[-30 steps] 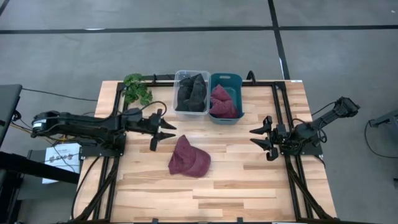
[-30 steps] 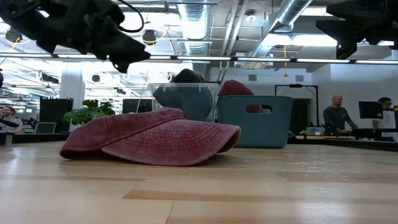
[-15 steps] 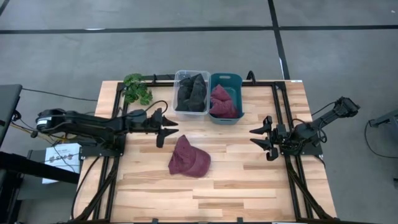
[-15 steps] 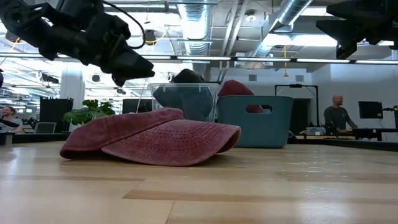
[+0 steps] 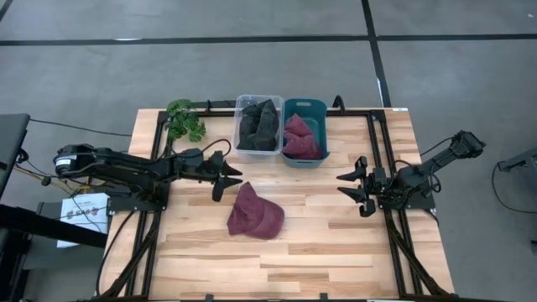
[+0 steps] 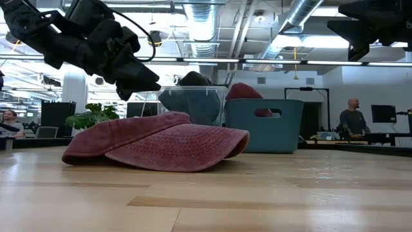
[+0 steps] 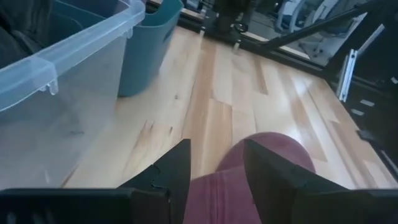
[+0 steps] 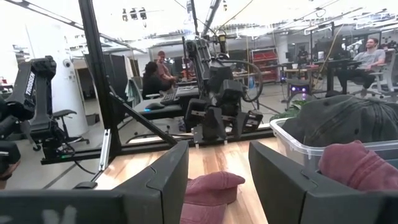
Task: Pick & Place hat
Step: Put the red cap into the blue bin
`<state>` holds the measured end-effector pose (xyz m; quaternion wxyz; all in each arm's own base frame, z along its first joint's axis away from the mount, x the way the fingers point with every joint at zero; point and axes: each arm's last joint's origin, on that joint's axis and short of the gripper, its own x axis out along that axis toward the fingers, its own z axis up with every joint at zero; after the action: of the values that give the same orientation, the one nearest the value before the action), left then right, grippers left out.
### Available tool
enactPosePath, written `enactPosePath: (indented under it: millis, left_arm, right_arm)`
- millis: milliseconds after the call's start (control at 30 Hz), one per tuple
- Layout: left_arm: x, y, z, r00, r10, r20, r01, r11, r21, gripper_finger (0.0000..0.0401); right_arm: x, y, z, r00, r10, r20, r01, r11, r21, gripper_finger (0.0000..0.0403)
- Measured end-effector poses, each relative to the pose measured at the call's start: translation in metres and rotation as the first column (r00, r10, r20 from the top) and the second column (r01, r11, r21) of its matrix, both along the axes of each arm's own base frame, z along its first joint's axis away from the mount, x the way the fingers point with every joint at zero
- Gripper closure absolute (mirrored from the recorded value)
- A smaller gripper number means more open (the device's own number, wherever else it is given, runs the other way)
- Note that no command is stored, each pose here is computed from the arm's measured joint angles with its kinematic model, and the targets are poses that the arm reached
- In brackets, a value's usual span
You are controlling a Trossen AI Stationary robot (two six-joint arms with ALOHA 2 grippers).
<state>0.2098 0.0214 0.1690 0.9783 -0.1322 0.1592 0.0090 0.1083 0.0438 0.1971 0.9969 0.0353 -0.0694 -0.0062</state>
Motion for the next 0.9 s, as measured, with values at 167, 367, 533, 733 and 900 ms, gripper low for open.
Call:
enactPosePath:
  millis: [167,367,533,733,900]
  left_arm:
    - [0.000,0.000,-0.001,1.000,0.006,-0.008,-0.006,1.000,-0.018,0.0257]
    - [-0.002,0.002,-0.004,0.997,0.065,-0.048,-0.065,0.998,-0.009,0.0257]
    - [0.000,0.002,-0.008,0.995,0.078,-0.068,-0.082,0.995,-0.048,0.0257]
    - [0.008,0.006,-0.014,0.987,0.109,-0.116,-0.121,0.988,-0.101,0.0257]
    - [0.008,0.008,-0.020,0.959,0.125,-0.254,-0.165,0.976,-0.145,0.0257]
  right_arm:
    - [0.000,0.000,0.000,1.000,0.000,0.000,0.000,1.000,0.000,0.0242]
    - [0.000,0.000,0.000,1.000,0.001,0.002,-0.001,1.000,0.008,0.0242]
    - [0.000,0.000,0.001,1.000,0.002,0.007,-0.002,1.000,0.013,0.0242]
    - [0.000,0.000,0.001,1.000,0.001,0.007,-0.001,1.000,0.013,0.0242]
    - [0.000,0.000,0.001,1.000,0.001,0.007,-0.001,1.000,0.012,0.0242]
